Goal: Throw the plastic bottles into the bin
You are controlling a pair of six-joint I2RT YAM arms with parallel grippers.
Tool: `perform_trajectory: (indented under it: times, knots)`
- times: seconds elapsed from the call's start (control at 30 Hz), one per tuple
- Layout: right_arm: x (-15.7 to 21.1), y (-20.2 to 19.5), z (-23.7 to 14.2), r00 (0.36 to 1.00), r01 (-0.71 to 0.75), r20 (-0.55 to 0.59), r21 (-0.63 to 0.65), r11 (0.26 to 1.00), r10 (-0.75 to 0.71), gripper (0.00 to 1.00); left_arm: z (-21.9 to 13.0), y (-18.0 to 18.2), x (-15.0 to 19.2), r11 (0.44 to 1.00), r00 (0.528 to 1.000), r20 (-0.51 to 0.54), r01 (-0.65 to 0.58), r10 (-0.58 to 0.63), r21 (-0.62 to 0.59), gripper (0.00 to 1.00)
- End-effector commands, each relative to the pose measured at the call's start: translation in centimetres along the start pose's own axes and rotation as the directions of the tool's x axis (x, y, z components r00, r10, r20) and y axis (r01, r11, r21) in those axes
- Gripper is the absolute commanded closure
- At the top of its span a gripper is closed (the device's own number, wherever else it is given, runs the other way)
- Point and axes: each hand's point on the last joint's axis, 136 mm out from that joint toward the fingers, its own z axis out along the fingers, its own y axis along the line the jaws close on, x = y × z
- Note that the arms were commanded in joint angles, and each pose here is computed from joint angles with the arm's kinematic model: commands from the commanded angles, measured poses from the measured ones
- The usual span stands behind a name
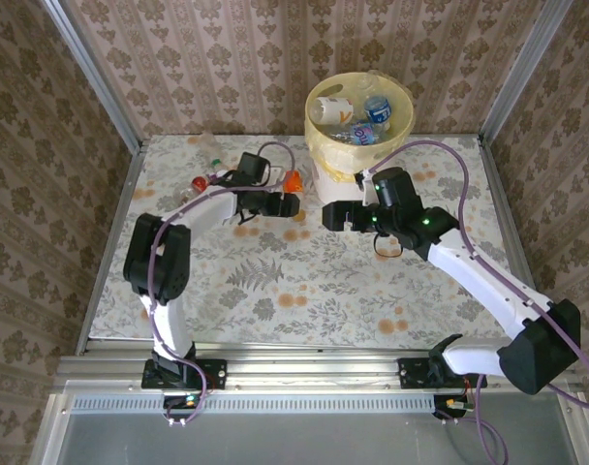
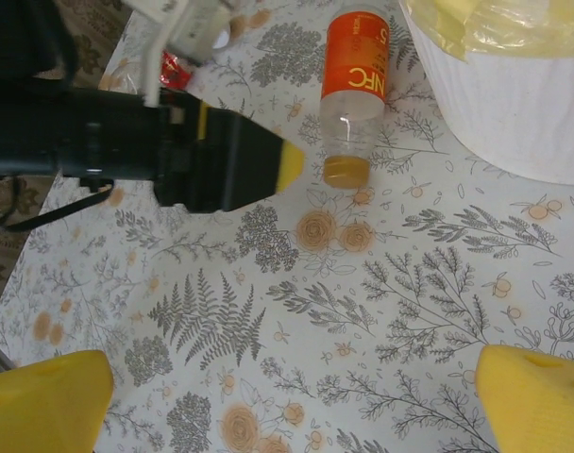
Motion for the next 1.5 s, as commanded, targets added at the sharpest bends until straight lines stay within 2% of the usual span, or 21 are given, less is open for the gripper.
perform_trajectory:
  times: [0.0,0.17,0.43,0.67,1.0,1.23,1.33,1.47]
  knots:
    - [0.3,-0.7,-0.7,1.000,0.014,0.008,0.028,1.000,-0.014,0.00,1.3,-0.2,-1.6,0.998,0.998,0.042,0.057,-0.056,-0.028,0.21]
    - [0.6,-0.8,-1.1,1.000,0.021,0.014,0.026,0.999,-0.022,0.00,3.2,1.1,-1.8,0.990,0.991,0.052,0.123,-0.120,-0.075,0.21]
    - [1.0,-1.1,-1.7,0.999,0.028,0.024,0.028,0.999,-0.029,0.00,3.9,2.4,-3.1,0.977,0.978,0.103,0.189,-0.179,-0.102,0.14]
    - [1.5,-1.4,-1.7,0.999,0.031,0.017,0.033,0.999,-0.031,0.00,3.9,2.1,-5.2,0.975,0.969,0.137,0.215,-0.205,-0.064,0.11]
    - [1.5,-1.5,-2.1,0.999,0.038,0.027,0.034,0.999,-0.039,0.00,5.4,3.6,-4.7,0.954,0.964,0.063,0.265,-0.259,-0.141,0.15]
    - [1.5,-1.7,-2.3,0.999,0.039,0.036,0.035,0.999,-0.040,0.00,6.2,3.6,-5.1,0.962,0.977,0.013,0.213,-0.214,-0.174,0.16]
    - [1.5,-1.7,-2.4,0.999,0.039,0.035,0.036,0.999,-0.040,0.00,6.9,3.3,-4.1,0.965,0.981,-0.023,0.185,-0.192,-0.184,0.19]
    - [1.6,-1.7,-2.6,0.998,0.041,0.040,0.035,0.999,-0.042,0.00,7.1,4.1,-2.4,0.960,0.975,-0.034,0.210,-0.220,-0.185,0.25]
